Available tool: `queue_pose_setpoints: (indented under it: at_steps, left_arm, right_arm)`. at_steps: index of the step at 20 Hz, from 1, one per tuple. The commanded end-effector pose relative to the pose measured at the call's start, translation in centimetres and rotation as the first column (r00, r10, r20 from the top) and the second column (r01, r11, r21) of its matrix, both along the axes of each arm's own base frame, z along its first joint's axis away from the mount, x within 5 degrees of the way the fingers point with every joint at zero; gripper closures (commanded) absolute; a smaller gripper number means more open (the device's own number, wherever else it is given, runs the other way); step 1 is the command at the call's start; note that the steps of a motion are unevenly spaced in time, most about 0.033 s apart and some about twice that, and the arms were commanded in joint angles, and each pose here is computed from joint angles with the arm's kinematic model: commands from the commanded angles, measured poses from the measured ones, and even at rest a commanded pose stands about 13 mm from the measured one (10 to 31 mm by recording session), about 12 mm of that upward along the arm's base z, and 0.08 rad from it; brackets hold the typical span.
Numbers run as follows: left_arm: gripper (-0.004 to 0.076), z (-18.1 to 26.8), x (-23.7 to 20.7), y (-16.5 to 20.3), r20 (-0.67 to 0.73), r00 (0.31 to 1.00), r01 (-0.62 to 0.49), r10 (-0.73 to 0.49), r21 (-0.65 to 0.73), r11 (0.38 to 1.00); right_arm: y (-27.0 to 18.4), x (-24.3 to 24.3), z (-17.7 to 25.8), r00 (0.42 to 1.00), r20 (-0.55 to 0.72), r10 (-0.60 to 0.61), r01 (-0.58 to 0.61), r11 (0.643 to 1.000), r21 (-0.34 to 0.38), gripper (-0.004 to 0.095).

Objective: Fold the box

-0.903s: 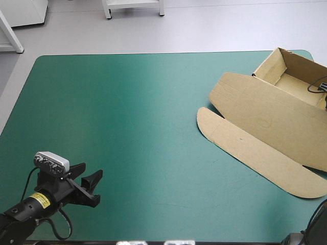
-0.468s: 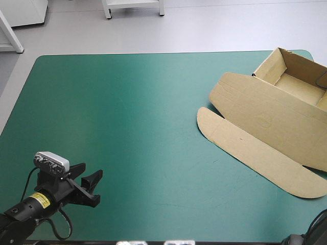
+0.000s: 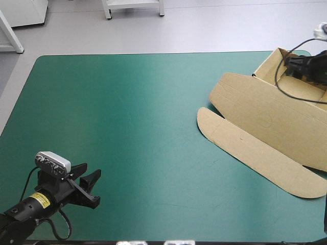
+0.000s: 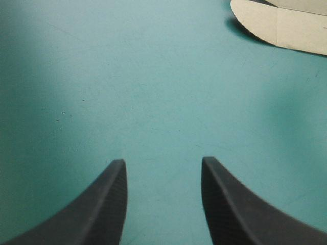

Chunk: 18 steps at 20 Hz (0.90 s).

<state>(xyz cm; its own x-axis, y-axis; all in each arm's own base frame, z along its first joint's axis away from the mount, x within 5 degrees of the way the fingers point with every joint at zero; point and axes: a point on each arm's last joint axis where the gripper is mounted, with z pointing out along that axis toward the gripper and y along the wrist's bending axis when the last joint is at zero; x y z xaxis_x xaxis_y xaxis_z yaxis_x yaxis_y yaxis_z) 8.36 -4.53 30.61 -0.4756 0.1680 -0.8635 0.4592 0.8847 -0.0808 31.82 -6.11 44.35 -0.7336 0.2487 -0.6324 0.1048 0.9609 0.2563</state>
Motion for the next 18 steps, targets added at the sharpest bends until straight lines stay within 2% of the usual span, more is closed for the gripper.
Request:
queue_pose_setpoints:
  at_steps: [1,4,6,10,12,14,18]
  left_arm:
    - [0.0420,1.5,0.3,-0.1,0.089,0.996,-0.008,0.013,-0.054,0.999]
    - [0.0426,1.6,0.4,-0.1,0.100,0.995,-0.011,0.016,-0.059,0.998]
    - [0.0426,1.5,0.5,-0.1,0.108,0.994,-0.014,0.021,-0.063,0.998]
    - [0.0426,0.9,0.5,-0.3,0.087,0.996,-0.014,0.022,-0.089,0.996]
    - [0.0426,0.1,0.6,-0.4,0.078,0.997,-0.015,0.023,-0.097,0.995]
    - [0.0426,-0.6,0.8,-0.4,0.089,0.996,-0.009,0.018,-0.093,0.996]
    - [0.0426,-2.0,0.9,-0.8,0.082,0.997,0.013,-0.003,-0.119,0.993]
  right_arm:
    - [5.2,-3.4,2.5,0.981,0.138,0.140,-0.138,0.990,-0.018,0.0353]
    - [9.0,-5.9,2.2,0.950,0.187,0.249,-0.248,0.968,-0.029,0.0353]
    - [11.6,-8.1,1.5,0.911,0.253,0.325,-0.320,0.945,-0.062,0.0353]
    - [14.7,-13.3,-3.3,0.843,0.297,0.447,-0.452,0.890,-0.056,0.0353]
    - [14.8,-15.3,-5.7,0.814,0.334,0.475,-0.479,0.874,-0.077,0.0355]
    - [14.2,-17.1,-8.4,0.797,0.360,0.485,-0.483,0.870,-0.104,0.0355]
    - [12.8,-19.3,-13.3,0.794,0.398,0.459,-0.447,0.885,-0.129,0.0355]
